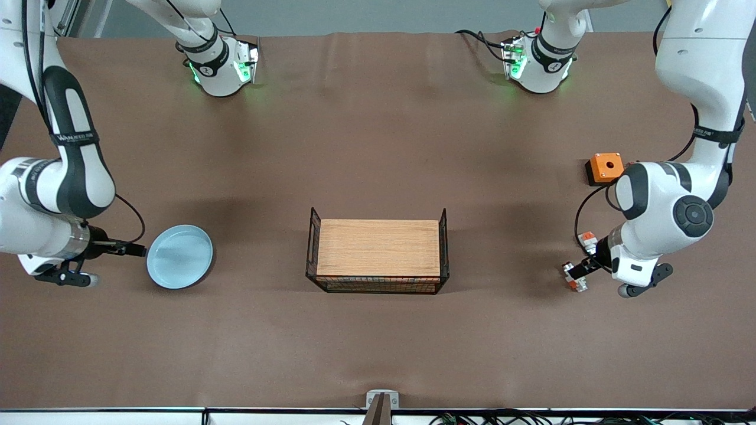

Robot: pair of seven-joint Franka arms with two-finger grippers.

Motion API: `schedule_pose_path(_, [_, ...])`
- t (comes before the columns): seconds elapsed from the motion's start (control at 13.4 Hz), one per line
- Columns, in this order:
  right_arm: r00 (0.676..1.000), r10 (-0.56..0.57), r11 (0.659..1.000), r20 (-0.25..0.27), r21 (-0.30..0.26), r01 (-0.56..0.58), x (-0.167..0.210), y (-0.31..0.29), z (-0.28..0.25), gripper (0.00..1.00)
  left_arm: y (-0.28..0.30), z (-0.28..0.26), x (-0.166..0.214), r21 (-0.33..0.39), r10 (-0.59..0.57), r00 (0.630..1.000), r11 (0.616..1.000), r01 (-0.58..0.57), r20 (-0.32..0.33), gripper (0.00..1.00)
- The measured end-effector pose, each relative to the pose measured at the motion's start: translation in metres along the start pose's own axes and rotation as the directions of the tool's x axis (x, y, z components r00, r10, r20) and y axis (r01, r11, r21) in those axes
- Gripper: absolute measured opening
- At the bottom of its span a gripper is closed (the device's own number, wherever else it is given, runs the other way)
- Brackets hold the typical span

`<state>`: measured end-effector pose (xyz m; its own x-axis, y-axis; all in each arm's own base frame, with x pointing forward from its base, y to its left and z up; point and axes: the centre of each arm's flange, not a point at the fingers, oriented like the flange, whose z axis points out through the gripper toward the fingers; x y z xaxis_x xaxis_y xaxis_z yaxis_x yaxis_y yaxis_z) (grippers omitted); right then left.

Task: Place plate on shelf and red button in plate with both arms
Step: 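Grasp the plate rim with the right gripper while the left gripper grasps the button, then lift the blue plate with the right gripper while the left gripper lifts the button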

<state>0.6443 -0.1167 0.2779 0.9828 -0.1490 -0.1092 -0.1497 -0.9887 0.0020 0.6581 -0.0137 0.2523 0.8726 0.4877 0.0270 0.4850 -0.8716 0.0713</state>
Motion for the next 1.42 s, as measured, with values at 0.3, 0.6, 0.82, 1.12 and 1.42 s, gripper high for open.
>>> schedule_pose_path(0.3, [1.0, 0.002, 1.0, 0.009, 0.004, -0.002, 0.006, 0.005, 0.041, 1.0, 0.001, 0.018, 0.002, -0.017, -0.052, 0.999, 0.999, 0.052, -0.017, 0.99])
schedule_pose_path(0.6, [0.999, -0.023, 1.0, 0.039, 0.011, 0.023, 0.005, 0.017, 0.066, 0.98, -0.014, 0.034, 0.008, -0.003, -0.076, 0.997, 0.997, 0.076, -0.01, 0.99])
schedule_pose_path(0.82, [0.999, -0.026, 1.0, 0.046, 0.013, 0.026, 0.005, 0.02, 0.077, 0.94, -0.02, 0.045, 0.008, 0.008, -0.084, 0.996, 0.996, 0.084, 0.003, 0.98])
schedule_pose_path(1.12, [0.998, -0.025, 1.0, 0.05, 0.015, 0.025, 0.006, 0.021, 0.09, 0.78, -0.019, 0.053, 0.008, 0.002, -0.083, 0.997, 0.997, 0.083, -0.004, 0.97])
schedule_pose_path(1.42, [0.998, -0.025, 1.0, 0.055, 0.015, 0.024, 0.005, 0.021, 0.094, 0.57, -0.017, 0.065, 0.009, -0.009, -0.081, 0.997, 0.997, 0.081, -0.015, 0.88])
